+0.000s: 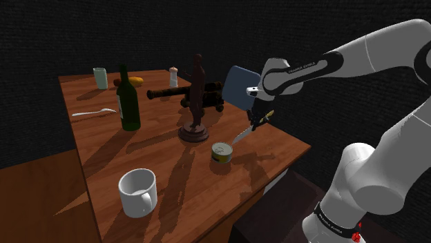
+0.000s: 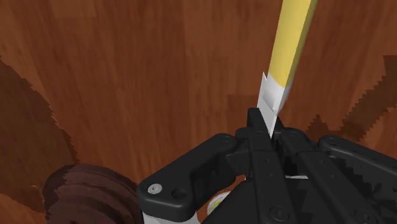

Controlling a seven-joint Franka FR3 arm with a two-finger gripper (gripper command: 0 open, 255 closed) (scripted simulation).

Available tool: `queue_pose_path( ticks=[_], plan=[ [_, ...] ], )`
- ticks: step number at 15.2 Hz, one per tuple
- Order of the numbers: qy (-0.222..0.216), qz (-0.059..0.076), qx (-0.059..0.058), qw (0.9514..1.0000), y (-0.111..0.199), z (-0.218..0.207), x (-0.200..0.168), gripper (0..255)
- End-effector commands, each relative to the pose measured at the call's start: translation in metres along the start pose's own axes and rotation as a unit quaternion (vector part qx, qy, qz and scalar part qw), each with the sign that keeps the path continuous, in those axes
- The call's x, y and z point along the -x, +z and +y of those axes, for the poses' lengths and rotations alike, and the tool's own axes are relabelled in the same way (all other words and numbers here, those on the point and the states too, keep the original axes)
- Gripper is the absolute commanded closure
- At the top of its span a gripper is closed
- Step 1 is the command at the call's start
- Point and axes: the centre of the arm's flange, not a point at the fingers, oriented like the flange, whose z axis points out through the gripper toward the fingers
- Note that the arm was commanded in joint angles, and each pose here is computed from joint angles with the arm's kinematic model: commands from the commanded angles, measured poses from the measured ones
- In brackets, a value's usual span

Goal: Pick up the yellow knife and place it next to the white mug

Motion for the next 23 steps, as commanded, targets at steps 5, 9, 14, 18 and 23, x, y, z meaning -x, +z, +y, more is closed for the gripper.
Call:
queue_pose_path(
  ticks=[5, 9, 14, 18, 23],
  plan=[
    [0.0, 0.0, 0.0, 1.0, -0.031, 0.001, -0.003, 255],
    [0.0, 0.0, 0.0, 1.0, -0.052, 0.002, -0.006, 255],
    [0.0, 0.0, 0.0, 1.0, -0.078, 0.002, -0.008, 255],
    [0.0, 0.0, 0.0, 1.0, -0.099, 0.003, -0.01, 255],
    [0.0, 0.0, 0.0, 1.0, -0.103, -0.008, -0.049, 255]
  ],
)
